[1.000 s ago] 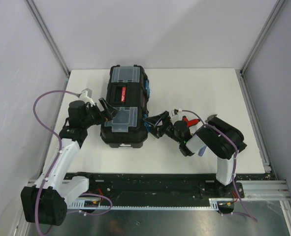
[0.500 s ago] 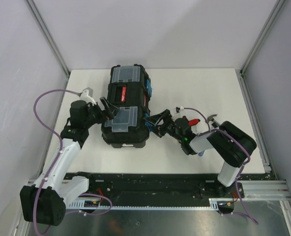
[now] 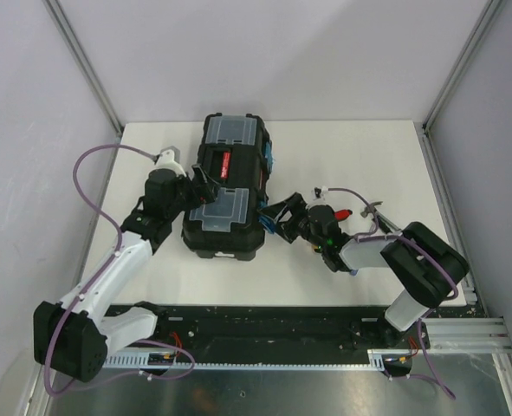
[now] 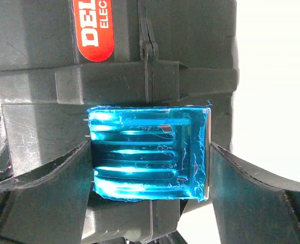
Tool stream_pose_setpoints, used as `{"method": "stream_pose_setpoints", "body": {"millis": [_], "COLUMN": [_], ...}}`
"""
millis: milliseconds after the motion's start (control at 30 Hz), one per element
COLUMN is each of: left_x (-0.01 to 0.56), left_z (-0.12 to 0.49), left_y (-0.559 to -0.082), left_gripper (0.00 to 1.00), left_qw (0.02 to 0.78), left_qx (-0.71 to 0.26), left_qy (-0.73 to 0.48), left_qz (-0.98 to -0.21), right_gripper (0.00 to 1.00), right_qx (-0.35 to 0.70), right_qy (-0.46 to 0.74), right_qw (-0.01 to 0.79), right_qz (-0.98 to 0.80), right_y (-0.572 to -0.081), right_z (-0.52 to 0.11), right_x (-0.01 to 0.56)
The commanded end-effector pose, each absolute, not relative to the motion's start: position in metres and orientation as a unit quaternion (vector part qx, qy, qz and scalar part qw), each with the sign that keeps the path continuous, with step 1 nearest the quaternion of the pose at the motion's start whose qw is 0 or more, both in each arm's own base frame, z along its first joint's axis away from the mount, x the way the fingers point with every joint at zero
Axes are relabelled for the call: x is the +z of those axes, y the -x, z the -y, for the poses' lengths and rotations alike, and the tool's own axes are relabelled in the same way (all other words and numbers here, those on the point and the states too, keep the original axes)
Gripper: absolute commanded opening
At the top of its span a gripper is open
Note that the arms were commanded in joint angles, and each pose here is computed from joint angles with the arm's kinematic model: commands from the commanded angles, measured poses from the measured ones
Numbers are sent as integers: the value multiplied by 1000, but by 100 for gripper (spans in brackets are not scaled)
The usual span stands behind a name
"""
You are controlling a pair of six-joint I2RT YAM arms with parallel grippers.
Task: Pack the tool kit
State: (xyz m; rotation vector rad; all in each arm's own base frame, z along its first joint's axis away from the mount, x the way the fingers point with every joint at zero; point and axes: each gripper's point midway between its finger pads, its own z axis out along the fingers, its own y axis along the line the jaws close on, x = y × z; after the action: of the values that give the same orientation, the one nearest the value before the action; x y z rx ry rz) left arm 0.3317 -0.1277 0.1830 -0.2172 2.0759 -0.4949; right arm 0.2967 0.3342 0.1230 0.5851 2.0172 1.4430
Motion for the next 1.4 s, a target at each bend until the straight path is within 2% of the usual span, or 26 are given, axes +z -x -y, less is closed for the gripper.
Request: {"method": "stream_pose_setpoints", "body": {"millis": [0, 100, 167, 467, 600, 800, 933, 1133, 1300, 1367], "left_x": [30, 26, 29, 58, 71, 85, 90, 93, 98, 99], "left_z": [117, 114, 113, 115, 119, 123, 123, 123, 125, 126], "left_y": [-214, -213, -215, -234, -241, -250, -253, -256, -258, -258], "left_gripper": [89, 89, 89, 92, 95, 96, 97, 97, 97, 97], "left_qw": [176, 169, 177, 220, 237, 257, 264, 267, 273, 274], "left_qx": [-80, -63, -59, -63, -71, -81, -82, -80, -85, -88], "left_qy": [12, 16, 19, 21, 21, 22, 24, 22, 20, 18], "left_qz": [-981, -983, -982, -973, -969, -963, -961, -960, -958, -958], "right_gripper": [1, 3, 9, 71, 87, 97, 99, 98, 87, 89], "right_qx": [567, 561, 557, 549, 532, 489, 450, 410, 424, 441], "right_qy": [-134, -135, -133, -135, -141, -157, -172, -183, -157, -131], "right_qw": [272, 276, 285, 338, 349, 357, 371, 386, 389, 392], "right_qz": [-765, -769, -769, -752, -758, -780, -794, -805, -802, -797], "right_y": [-268, -269, -270, -278, -278, -277, -277, -276, -277, -277], "right_z": [-359, -356, -353, -330, -319, -299, -279, -256, -266, -277], "right_x": [147, 147, 151, 188, 192, 183, 178, 175, 177, 181]}}
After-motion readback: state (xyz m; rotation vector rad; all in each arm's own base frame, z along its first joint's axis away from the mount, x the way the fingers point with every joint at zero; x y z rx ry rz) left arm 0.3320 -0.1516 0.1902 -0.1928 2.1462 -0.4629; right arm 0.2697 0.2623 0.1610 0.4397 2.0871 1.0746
